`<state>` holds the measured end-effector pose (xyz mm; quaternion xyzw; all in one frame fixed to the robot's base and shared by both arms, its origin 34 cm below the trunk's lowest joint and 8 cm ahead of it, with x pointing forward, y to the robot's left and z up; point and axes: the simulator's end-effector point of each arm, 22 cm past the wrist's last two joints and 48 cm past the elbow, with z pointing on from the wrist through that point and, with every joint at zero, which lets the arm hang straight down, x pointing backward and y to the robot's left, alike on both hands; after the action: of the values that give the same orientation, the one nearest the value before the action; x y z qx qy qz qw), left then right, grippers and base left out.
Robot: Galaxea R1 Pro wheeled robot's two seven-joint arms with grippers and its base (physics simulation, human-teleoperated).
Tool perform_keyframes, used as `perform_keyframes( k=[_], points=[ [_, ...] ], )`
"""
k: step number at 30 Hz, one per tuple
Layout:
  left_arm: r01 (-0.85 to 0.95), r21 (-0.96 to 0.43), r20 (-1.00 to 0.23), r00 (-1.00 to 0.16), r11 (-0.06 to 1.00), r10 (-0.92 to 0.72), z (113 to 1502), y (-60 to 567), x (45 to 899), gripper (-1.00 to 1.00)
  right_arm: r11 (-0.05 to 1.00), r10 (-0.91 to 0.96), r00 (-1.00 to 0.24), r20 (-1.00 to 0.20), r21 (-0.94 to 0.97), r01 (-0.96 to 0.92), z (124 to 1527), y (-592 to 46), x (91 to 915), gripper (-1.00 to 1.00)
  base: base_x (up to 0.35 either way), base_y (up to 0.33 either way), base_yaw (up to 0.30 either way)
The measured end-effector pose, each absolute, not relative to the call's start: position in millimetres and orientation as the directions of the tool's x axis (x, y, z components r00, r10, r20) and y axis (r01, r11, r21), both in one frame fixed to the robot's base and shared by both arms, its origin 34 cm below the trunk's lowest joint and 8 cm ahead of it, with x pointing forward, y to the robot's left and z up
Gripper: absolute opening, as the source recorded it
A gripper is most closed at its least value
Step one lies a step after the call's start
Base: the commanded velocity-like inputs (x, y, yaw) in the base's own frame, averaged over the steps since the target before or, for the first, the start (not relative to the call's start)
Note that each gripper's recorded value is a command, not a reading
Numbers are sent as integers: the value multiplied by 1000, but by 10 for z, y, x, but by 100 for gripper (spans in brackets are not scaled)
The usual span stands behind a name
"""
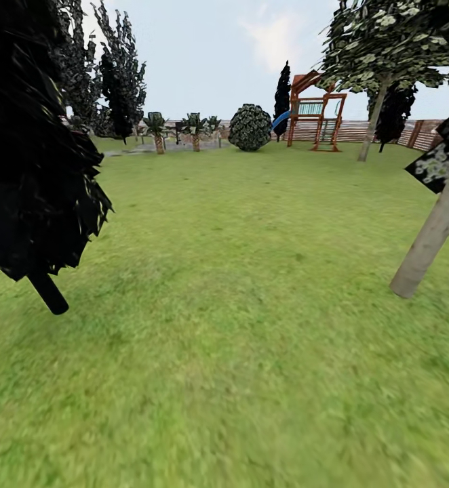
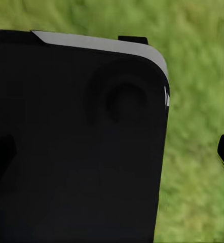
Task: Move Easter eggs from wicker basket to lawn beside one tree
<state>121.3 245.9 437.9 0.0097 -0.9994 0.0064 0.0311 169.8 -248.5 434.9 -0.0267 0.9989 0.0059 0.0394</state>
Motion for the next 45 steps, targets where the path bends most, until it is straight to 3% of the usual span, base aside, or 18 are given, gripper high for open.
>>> perform_keyframes(
  k=[45],
  points=[
    [-20,-12,62,-998,1000,-19,4379,2459,1212,100,998,-58,-995,-78,14,-60,4350,-2462,1691,100,340,0,0]
  ],
)
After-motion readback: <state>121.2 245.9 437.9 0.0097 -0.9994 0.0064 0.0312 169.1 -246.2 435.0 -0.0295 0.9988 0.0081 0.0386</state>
